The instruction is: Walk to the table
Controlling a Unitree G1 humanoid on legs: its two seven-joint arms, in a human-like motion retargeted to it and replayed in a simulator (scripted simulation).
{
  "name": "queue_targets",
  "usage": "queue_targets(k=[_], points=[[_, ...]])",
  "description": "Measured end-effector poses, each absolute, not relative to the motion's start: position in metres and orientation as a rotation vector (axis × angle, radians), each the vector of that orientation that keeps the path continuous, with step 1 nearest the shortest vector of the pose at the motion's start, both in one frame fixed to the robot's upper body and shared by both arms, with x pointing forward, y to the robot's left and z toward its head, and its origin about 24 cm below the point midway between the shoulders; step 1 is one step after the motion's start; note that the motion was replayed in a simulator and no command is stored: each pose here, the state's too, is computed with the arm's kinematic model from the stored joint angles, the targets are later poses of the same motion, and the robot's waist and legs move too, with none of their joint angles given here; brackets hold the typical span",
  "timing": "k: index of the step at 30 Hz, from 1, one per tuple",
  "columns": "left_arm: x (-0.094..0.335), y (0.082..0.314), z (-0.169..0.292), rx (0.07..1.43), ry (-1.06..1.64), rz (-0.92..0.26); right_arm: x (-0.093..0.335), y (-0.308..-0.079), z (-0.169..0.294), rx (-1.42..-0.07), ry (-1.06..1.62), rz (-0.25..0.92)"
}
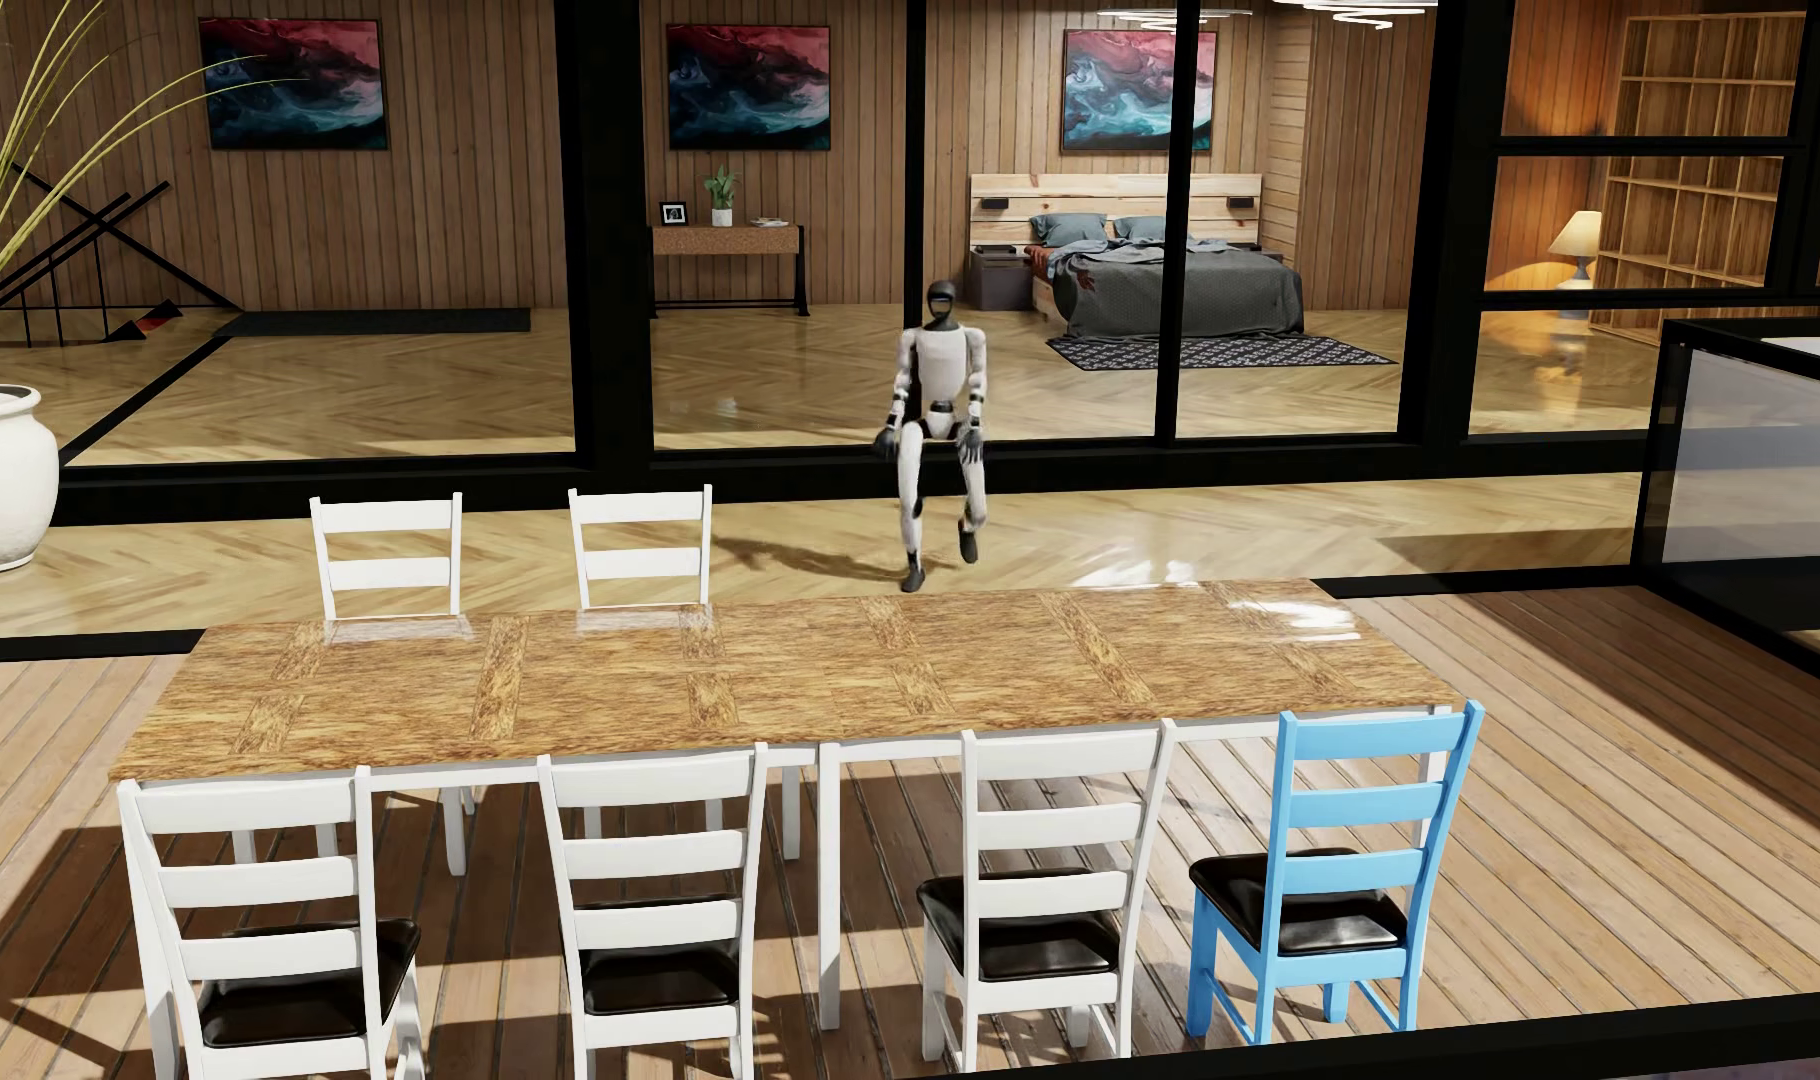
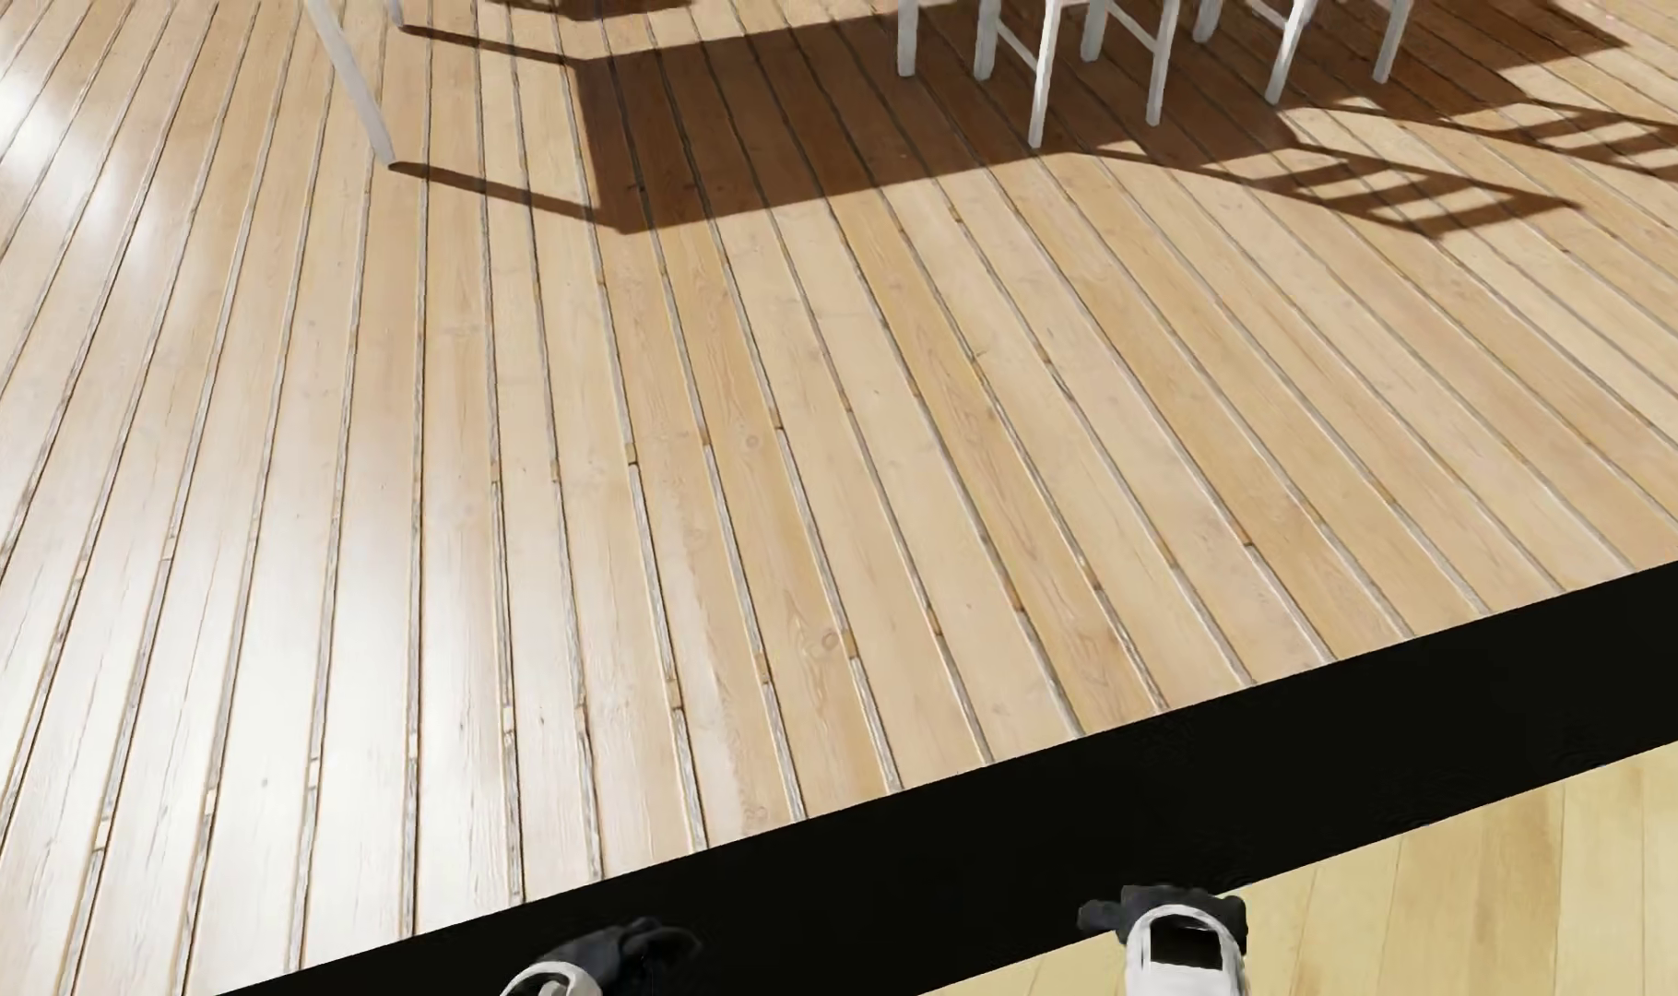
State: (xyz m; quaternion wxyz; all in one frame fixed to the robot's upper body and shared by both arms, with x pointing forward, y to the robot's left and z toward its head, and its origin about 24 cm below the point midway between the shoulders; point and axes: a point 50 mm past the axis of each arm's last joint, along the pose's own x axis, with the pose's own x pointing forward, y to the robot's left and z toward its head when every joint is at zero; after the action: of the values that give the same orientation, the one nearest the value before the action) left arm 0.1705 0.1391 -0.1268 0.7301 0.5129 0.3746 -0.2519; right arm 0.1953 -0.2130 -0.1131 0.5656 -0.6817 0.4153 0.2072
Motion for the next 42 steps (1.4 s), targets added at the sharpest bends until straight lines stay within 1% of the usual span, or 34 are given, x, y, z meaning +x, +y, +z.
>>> queue_targets(k=[1, 2, 3, 4, 5, 6, 7, 9, 12, 14, 15, 16, 17, 18, 19, 20, 21, 22, 24, 25, 26, 28, 29, 30, 31, 32, 33, 35, 36, 37, 38, 39, 40, 42], points=[[0.174, 0.143, -0.119, 1.050, 0.769, -0.453, 0.221, -0.211, -0.098, -1.684, 0.871, 0.471], [0.176, 0.149, -0.111, 0.920, 0.734, -0.340, 0.244, -0.207, -0.081, -1.722, 0.764, 0.430], [0.177, 0.155, -0.105, 0.787, 0.715, -0.238, 0.266, -0.201, -0.063, -1.719, 0.662, 0.370], [0.176, 0.163, -0.100, 0.691, 0.706, -0.158, 0.284, -0.195, -0.045, -1.686, 0.567, 0.301], [0.172, 0.171, -0.098, 0.648, 0.705, -0.096, 0.298, -0.188, -0.027, -1.634, 0.476, 0.236], [0.167, 0.178, -0.098, 0.648, 0.722, -0.052, 0.309, -0.182, -0.012, -1.581, 0.396, 0.184], [0.160, 0.185, -0.102, 0.674, 0.765, -0.029, 0.316, -0.175, 0.002, -1.530, 0.328, 0.143], [0.139, 0.194, -0.119, 0.735, 0.925, -0.045, 0.318, -0.165, 0.014, -1.454, 0.249, 0.115], [0.092, 0.197, -0.151, 0.745, 1.280, -0.149, 0.285, -0.167, -0.014, -1.407, 0.330, 0.146], [0.059, 0.190, -0.161, 0.769, 1.395, -0.253, 0.244, -0.173, -0.062, -1.381, 0.559, 0.244], [0.046, 0.184, -0.163, 0.771, 1.398, -0.285, 0.216, -0.180, -0.090, -1.354, 0.751, 0.294], [0.035, 0.177, -0.165, 0.742, 1.399, -0.285, 0.180, -0.189, -0.117, -1.323, 0.976, 0.354], [0.027, 0.172, -0.166, 0.693, 1.411, -0.267, 0.141, -0.193, -0.140, -1.311, 1.205, 0.461], [0.025, 0.169, -0.166, 0.653, 1.422, -0.253, 0.104, -0.193, -0.155, -1.351, 1.371, 0.662], [0.030, 0.169, -0.166, 0.655, 1.415, -0.262, 0.074, -0.187, -0.164, -1.439, 1.402, 0.929], [0.039, 0.172, -0.166, 0.699, 1.388, -0.292, 0.047, -0.179, -0.169, -1.482, 1.337, 1.142], [0.052, 0.174, -0.165, 0.760, 1.345, -0.330, 0.021, -0.172, -0.171, -1.414, 1.296, 1.200], [0.069, 0.173, -0.163, 0.820, 1.289, -0.363, -0.004, -0.169, -0.170, -1.247, 1.356, 1.105], [0.108, 0.171, -0.154, 0.906, 1.149, -0.390, -0.050, -0.164, -0.164, -0.865, 1.583, 0.800], [0.127, 0.170, -0.148, 0.928, 1.076, -0.379, -0.061, -0.162, -0.162, -0.774, 1.643, 0.726], [0.146, 0.168, -0.140, 0.937, 1.002, -0.356, -0.062, -0.161, -0.161, -0.798, 1.644, 0.736], [0.176, 0.166, -0.123, 0.930, 0.861, -0.295, -0.044, -0.167, -0.163, -1.023, 1.541, 0.904], [0.185, 0.166, -0.117, 0.916, 0.808, -0.263, -0.030, -0.174, -0.163, -1.136, 1.486, 0.959], [0.188, 0.167, -0.112, 0.897, 0.776, -0.229, -0.012, -0.184, -0.163, -1.218, 1.445, 0.952], [0.187, 0.170, -0.111, 0.876, 0.767, -0.198, 0.008, -0.193, -0.160, -1.265, 1.413, 0.875], [0.183, 0.173, -0.112, 0.862, 0.777, -0.183, 0.030, -0.202, -0.156, -1.276, 1.377, 0.734], [0.176, 0.175, -0.115, 0.860, 0.806, -0.189, 0.049, -0.209, -0.150, -1.243, 1.337, 0.553], [0.157, 0.177, -0.127, 0.886, 0.914, -0.248, 0.077, -0.216, -0.137, -1.085, 1.243, 0.178], [0.146, 0.179, -0.134, 0.909, 0.984, -0.288, 0.088, -0.216, -0.133, -0.982, 1.208, 0.042], [0.135, 0.181, -0.139, 0.936, 1.045, -0.331, 0.098, -0.216, -0.132, -0.896, 1.194, -0.037], [0.127, 0.183, -0.142, 0.953, 1.088, -0.366, 0.106, -0.215, -0.133, -0.850, 1.205, -0.052], [0.120, 0.184, -0.144, 0.952, 1.108, -0.383, 0.117, -0.214, -0.134, -0.861, 1.223, -0.014], [0.115, 0.185, -0.144, 0.930, 1.114, -0.373, 0.131, -0.210, -0.134, -0.928, 1.222, 0.060], [0.105, 0.194, -0.142, 0.843, 1.117, -0.270, 0.167, -0.194, -0.127, -1.184, 1.104, 0.285]])
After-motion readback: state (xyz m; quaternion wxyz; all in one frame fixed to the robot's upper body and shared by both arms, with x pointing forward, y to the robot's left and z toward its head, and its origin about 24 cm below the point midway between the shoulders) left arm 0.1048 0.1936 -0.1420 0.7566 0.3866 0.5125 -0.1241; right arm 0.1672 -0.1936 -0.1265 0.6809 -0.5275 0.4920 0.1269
